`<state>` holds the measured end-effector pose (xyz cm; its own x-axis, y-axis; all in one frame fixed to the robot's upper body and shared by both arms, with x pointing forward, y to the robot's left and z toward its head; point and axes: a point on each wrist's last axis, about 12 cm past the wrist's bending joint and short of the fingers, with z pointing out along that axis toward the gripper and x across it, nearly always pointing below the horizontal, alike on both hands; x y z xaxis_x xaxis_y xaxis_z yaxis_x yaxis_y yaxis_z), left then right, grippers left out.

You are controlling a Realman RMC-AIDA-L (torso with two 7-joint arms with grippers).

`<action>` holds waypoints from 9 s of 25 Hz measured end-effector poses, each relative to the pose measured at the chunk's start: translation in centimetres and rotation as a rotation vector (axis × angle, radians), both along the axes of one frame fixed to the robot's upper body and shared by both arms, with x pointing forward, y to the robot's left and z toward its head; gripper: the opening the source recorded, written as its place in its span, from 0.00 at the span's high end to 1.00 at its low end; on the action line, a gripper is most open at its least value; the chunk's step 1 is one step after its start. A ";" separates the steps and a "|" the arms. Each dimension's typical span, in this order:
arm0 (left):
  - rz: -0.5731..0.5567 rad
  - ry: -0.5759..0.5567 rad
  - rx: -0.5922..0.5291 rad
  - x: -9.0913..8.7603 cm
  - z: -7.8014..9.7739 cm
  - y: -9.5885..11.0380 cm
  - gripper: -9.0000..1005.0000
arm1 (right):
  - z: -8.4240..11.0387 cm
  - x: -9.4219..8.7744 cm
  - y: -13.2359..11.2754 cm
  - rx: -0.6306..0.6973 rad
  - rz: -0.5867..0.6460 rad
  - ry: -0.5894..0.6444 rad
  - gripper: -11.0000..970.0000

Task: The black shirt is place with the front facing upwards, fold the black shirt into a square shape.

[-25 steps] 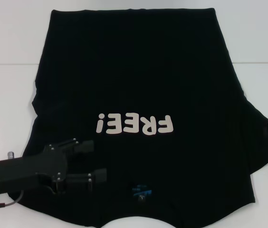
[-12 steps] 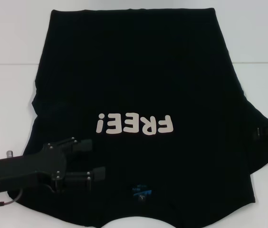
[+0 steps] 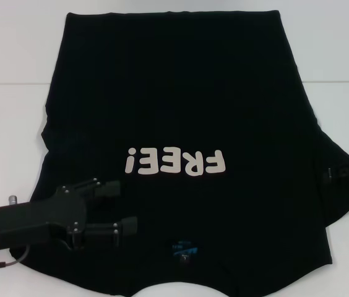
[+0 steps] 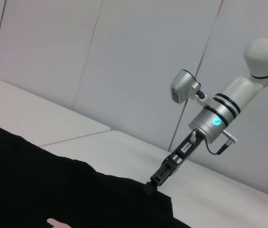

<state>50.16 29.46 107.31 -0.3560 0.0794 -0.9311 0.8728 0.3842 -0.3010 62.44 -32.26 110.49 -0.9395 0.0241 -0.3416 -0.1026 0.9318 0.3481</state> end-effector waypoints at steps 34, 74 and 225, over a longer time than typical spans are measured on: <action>-0.001 0.002 -0.001 0.0 0.0 0.0 0.05 | 0.4 0.4 0.7 -0.006 0.034 -0.007 0.67; 0.007 0.012 0.000 0.0 0.1 0.4 0.06 | 4.3 1.4 2.9 0.056 0.191 -0.149 0.95; 0.416 0.985 0.309 4.2 2.3 6.7 0.97 | 0.7 -4.0 0.3 0.034 0.310 0.195 0.19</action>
<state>54.36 36.15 109.63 -0.9814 -0.0385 -0.1881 0.0909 0.7697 -0.6319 58.41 -31.95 111.16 -0.9514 -0.2640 -0.1588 -0.3070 0.8545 0.4189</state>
